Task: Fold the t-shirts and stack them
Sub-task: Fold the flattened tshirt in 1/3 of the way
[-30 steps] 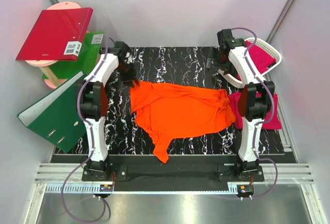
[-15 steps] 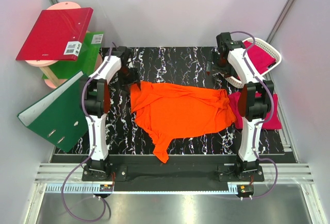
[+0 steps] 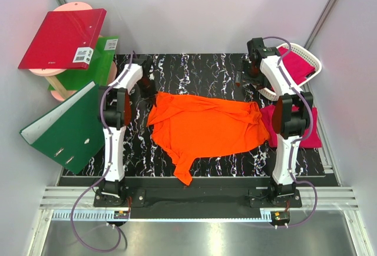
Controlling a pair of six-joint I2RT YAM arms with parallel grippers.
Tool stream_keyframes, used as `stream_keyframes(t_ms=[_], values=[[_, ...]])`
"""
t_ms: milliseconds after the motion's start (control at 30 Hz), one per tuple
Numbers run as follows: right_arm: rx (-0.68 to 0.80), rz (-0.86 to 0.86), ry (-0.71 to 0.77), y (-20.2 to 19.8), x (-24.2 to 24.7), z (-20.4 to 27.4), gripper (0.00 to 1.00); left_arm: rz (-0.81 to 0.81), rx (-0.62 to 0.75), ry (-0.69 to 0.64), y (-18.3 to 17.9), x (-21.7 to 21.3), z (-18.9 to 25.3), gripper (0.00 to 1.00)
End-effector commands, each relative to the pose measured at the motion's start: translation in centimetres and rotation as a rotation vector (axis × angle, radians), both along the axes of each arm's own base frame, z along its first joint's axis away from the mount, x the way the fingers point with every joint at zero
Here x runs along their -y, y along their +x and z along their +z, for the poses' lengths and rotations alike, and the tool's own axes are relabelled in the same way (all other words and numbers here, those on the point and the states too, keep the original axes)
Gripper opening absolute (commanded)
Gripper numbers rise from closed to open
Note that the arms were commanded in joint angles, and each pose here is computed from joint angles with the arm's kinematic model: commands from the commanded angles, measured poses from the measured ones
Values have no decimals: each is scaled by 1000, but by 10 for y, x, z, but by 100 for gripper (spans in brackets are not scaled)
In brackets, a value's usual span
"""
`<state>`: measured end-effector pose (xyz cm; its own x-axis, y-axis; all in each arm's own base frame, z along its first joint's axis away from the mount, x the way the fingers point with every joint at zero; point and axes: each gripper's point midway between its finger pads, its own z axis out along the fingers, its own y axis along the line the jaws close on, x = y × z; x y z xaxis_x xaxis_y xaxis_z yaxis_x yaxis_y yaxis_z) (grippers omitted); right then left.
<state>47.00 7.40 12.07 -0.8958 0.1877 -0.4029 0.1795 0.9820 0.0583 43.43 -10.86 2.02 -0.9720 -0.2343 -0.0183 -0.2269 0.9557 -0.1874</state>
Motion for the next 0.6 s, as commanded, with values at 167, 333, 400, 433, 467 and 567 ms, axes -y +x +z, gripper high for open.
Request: stream_keyframes(t_ms=[167,333,400,433,467,567], values=[[78,20,31,-6,-2,36,89,80,90,111,31,-36,10,0],[62,31,38,-15,-3,35,89,143,143,124,51,-56,23,0],[53,32,38,-18,-3,32,89,161,165,138,58,-65,28,0],[54,33,41,-20,-3,33,89,176,173,140,61,-72,30,0],[52,31,44,-20,-3,33,89,187,179,140,63,-75,33,0],[39,32,55,-26,-5,30,89,197,207,110,70,-81,41,0]])
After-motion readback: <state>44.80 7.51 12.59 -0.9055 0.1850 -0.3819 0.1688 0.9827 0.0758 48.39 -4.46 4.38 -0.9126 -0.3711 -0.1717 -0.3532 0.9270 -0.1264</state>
